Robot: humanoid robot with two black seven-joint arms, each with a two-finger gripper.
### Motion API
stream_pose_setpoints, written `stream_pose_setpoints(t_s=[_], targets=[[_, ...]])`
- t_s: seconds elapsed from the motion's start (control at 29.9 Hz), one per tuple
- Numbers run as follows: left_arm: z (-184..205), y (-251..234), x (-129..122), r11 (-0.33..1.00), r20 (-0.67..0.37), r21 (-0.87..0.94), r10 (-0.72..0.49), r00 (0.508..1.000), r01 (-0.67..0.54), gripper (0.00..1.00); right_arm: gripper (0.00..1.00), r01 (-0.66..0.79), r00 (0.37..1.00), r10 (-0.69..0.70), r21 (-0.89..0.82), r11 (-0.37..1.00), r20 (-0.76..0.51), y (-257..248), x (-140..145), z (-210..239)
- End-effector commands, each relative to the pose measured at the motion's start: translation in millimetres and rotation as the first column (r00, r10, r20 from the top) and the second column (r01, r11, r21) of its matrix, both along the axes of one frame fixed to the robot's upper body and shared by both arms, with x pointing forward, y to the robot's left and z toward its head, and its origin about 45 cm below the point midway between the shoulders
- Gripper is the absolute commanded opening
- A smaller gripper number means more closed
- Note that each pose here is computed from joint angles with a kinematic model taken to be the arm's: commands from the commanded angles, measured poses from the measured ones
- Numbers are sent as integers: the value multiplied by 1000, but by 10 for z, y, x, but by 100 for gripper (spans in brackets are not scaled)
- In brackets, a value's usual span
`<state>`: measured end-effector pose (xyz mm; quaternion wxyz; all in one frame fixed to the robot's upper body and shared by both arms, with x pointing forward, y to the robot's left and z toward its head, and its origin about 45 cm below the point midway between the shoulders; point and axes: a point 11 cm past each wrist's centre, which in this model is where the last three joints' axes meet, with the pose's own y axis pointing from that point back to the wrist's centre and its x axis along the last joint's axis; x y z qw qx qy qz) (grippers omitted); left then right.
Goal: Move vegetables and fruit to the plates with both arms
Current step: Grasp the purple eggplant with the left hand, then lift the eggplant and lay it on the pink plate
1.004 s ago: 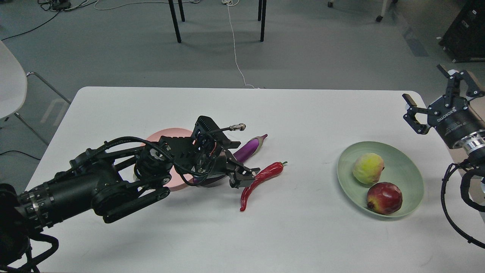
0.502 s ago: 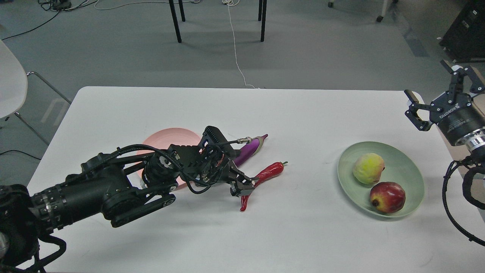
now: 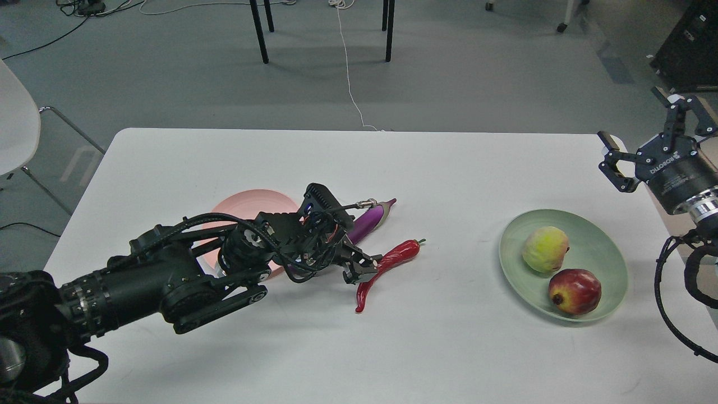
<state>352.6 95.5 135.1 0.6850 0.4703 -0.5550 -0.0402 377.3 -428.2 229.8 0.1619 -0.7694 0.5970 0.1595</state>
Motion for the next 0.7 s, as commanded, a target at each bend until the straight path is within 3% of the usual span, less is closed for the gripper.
stream_pose_setpoints(t_s=[0.0, 0.2, 0.37, 0.67], targets=[[19, 33, 54, 1000, 7, 4, 6, 1000, -6, 89, 98, -2, 1000, 2, 3, 1000, -1, 19, 6, -13], [-18, 56, 38, 1000, -1, 8, 11, 1000, -11, 55, 98, -6, 1000, 6, 5, 1000, 5, 36, 23, 8], [-76, 102, 68, 999, -5, 26, 27, 1000, -27, 35, 98, -4, 1000, 4, 1, 1000, 10, 20, 30, 34], [-61, 109, 98, 999, 4, 31, 34, 999, -34, 24, 98, -6, 1000, 6, 5, 1000, 9, 38, 33, 24]])
